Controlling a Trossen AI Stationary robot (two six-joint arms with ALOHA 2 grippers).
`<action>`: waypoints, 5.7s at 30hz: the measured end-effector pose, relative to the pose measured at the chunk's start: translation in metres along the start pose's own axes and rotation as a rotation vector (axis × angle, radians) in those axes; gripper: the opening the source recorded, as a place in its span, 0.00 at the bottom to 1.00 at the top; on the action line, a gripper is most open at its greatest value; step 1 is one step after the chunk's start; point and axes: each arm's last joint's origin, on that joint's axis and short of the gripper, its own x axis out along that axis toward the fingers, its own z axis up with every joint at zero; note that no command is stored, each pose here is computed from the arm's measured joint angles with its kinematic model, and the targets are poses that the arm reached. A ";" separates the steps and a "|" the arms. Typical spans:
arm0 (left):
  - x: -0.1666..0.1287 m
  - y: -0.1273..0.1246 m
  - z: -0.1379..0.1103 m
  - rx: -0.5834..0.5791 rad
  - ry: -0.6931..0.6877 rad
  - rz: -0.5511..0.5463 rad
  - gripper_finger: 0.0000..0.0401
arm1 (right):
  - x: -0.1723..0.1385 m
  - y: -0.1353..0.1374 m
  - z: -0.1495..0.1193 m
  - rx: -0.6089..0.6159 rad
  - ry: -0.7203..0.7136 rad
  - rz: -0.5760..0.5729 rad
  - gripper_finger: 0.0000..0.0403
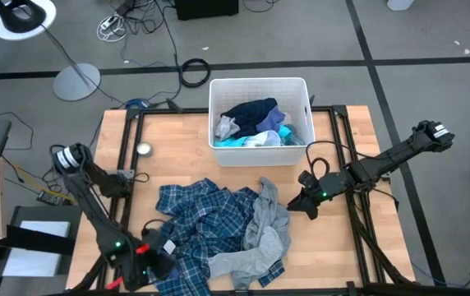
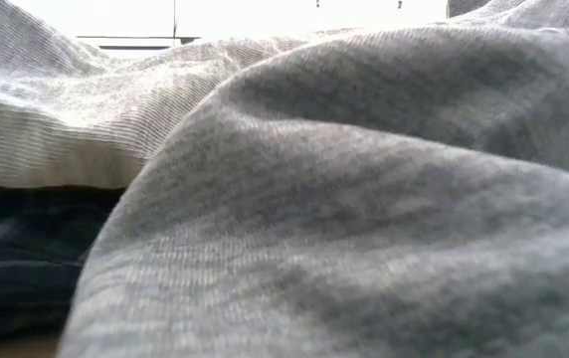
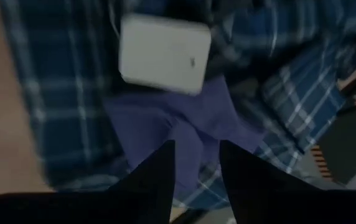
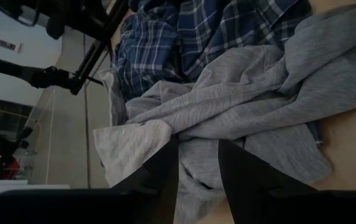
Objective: Sort clothes
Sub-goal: Put the purple sock into the white laundry bin, then put the gray sock into the white laundry bin
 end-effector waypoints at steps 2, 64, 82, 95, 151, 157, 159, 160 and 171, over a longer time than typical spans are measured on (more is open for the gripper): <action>0.007 -0.001 -0.005 -0.028 0.009 -0.009 0.33 | 0.000 0.000 0.000 0.000 -0.002 -0.001 0.28; -0.272 -0.095 0.337 0.372 -0.972 -0.039 0.00 | 0.000 -0.008 0.012 -0.210 -0.137 -0.123 0.28; -0.196 -0.116 0.419 0.536 -0.731 -0.187 0.19 | 0.000 -0.012 0.018 -0.252 -0.152 -0.147 0.28; -0.200 -0.093 0.382 0.451 -0.479 -0.032 0.21 | 0.000 -0.011 0.017 -0.272 -0.130 -0.121 0.28; -0.110 0.004 0.121 0.709 -0.250 -0.241 0.19 | 0.147 0.141 -0.013 -0.593 0.485 -0.365 0.42; -0.109 0.006 0.122 0.712 -0.261 -0.223 0.19 | 0.131 0.149 -0.004 -0.573 0.453 -0.334 0.04; -0.109 0.006 0.122 0.711 -0.268 -0.220 0.19 | 0.120 0.152 0.005 -0.565 0.430 -0.334 0.04; -0.109 0.006 0.122 0.711 -0.273 -0.219 0.19 | 0.114 0.153 0.009 -0.560 0.416 -0.338 0.03; -0.109 0.005 0.125 0.684 -0.356 -0.202 0.19 | 0.040 0.156 0.069 -0.607 0.149 -0.420 0.00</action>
